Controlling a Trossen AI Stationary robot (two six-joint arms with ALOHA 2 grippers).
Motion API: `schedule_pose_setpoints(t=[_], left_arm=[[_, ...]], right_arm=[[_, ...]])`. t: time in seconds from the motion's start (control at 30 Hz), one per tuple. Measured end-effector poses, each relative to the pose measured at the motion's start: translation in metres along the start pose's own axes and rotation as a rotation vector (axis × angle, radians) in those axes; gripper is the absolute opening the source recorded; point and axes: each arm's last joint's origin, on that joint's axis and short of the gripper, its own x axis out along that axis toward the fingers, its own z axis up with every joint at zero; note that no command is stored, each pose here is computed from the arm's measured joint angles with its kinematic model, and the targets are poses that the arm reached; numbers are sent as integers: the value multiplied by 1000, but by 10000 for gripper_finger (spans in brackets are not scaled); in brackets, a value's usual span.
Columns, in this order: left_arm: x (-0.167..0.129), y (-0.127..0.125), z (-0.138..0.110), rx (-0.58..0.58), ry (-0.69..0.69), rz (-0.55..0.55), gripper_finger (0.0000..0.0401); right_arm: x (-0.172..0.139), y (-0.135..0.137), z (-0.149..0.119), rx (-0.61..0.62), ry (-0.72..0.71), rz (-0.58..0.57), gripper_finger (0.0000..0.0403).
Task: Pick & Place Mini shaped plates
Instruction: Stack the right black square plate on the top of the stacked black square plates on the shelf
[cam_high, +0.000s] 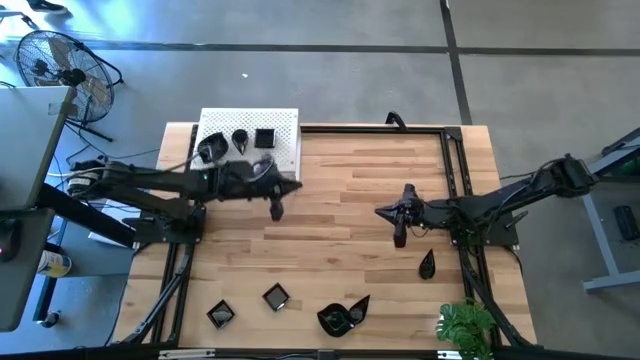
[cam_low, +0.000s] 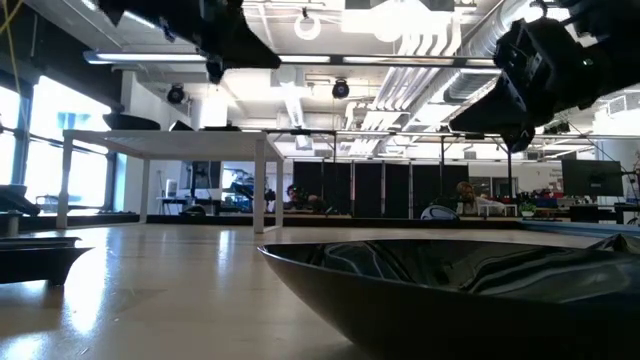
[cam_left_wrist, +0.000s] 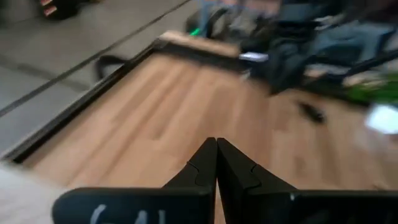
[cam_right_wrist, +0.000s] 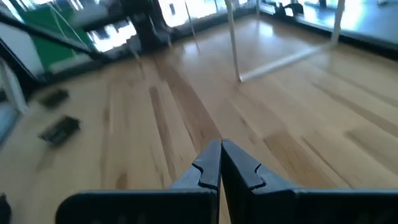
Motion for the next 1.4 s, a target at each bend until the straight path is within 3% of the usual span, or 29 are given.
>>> schedule_pose_setpoints(t=[0.2, 0.5, 0.63, 1.0, 1.4], left_arm=[[-1, -20, -40, 51, 8, -165, 0], [-8, -52, -69, 122, 219, -413, 0], [-12, -69, -77, 93, 286, -434, 8], [-11, -120, -94, 118, 594, -488, 81], [15, -155, -123, 214, 782, -487, 88]], right_arm=[[3, 9, 19, -18, 154, -98, 0], [3, 6, 14, 12, 117, -114, 0], [2, 3, 8, 12, 103, -102, 0], [2, 0, 2, -19, 110, -104, 1], [1, 3, 1, -69, 136, -48, 1]])
